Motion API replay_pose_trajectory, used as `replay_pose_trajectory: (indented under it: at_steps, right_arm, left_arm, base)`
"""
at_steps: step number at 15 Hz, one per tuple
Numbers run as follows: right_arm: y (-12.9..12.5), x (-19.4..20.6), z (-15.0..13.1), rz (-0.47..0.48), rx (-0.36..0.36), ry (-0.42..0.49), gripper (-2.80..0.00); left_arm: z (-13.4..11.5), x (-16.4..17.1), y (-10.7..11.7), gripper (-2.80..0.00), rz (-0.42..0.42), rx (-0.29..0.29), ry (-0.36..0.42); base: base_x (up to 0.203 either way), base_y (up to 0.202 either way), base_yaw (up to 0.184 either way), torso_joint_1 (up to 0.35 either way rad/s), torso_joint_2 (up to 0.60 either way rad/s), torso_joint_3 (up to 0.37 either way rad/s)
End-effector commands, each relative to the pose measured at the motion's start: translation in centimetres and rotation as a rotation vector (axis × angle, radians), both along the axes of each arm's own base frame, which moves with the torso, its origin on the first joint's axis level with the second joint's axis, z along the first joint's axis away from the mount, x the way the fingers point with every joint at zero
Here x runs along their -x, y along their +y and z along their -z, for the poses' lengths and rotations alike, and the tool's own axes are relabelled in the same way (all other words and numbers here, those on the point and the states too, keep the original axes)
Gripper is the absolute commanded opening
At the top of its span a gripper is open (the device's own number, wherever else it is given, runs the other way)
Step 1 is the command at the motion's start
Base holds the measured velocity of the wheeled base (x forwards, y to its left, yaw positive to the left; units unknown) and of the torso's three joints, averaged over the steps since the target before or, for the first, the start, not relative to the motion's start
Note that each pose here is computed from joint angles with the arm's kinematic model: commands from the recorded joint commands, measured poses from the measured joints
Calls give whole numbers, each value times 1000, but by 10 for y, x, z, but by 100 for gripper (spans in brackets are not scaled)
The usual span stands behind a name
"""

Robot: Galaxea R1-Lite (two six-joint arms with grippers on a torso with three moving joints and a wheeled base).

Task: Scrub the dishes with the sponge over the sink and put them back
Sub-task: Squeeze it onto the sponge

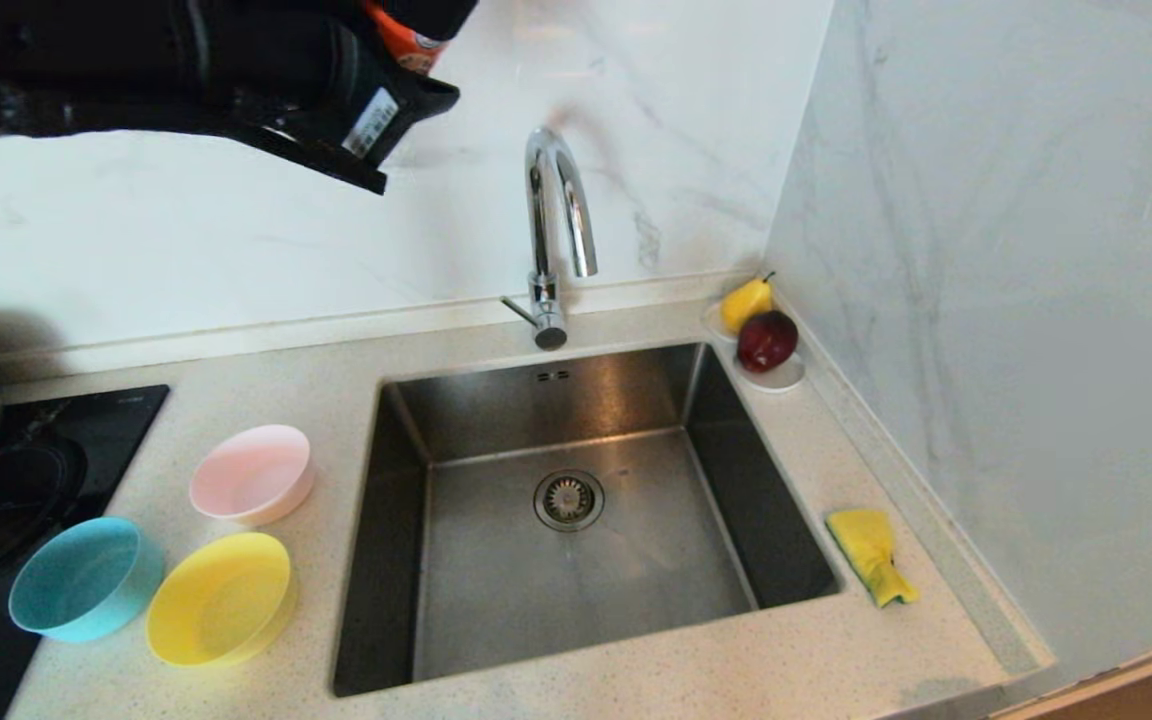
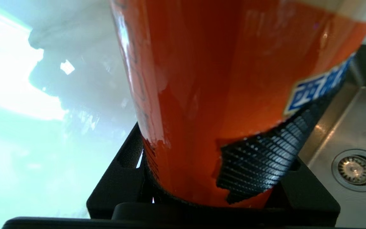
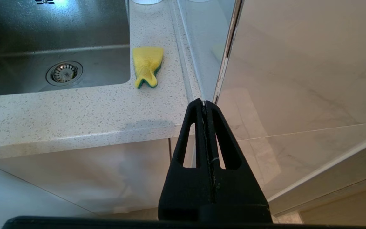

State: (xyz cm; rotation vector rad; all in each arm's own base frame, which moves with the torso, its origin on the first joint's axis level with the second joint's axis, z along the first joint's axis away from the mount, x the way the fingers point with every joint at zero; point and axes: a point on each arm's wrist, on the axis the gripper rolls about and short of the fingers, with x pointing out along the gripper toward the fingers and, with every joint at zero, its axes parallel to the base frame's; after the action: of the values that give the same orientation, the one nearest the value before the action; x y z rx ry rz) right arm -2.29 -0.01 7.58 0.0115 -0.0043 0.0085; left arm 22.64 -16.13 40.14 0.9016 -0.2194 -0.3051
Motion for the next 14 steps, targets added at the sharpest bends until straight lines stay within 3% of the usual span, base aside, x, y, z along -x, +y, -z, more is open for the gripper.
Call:
replay_pose_trajectory:
  at_steps: [1, 3, 5, 7, 10, 14]
  right_arm:
    - [0, 0, 0, -1, 1, 0, -280]
    - [0, 0, 0, 0, 0, 0, -280]
    - [0, 0, 0, -1, 1, 0, -280]
    - [0, 0, 0, -1, 0, 0, -280]
    - [0, 0, 0, -1, 0, -2, -280]
    - [0, 0, 0, -1, 1, 0, -280]
  left_arm:
    - [15, -10, -33, -280, 42, -58, 9]
    - [20, -14, -53, -280, 53, -96, -55]
    - [21, -17, -68, -280, 60, -86, -75]
    - [24, -16, -90, -280, 57, -82, -74]
    - [40, -17, -112, -280, 75, -148, -61]
    - [60, -19, -137, -280, 83, -195, -33]
  base:
    - [0, 0, 0, 0, 0, 0]
    - [0, 0, 0, 0, 0, 0]
    - [0, 0, 0, 0, 0, 0]
    - [0, 0, 0, 0, 0, 0]
    - [0, 0, 0, 0, 0, 0]
    - [0, 0, 0, 0, 0, 0]
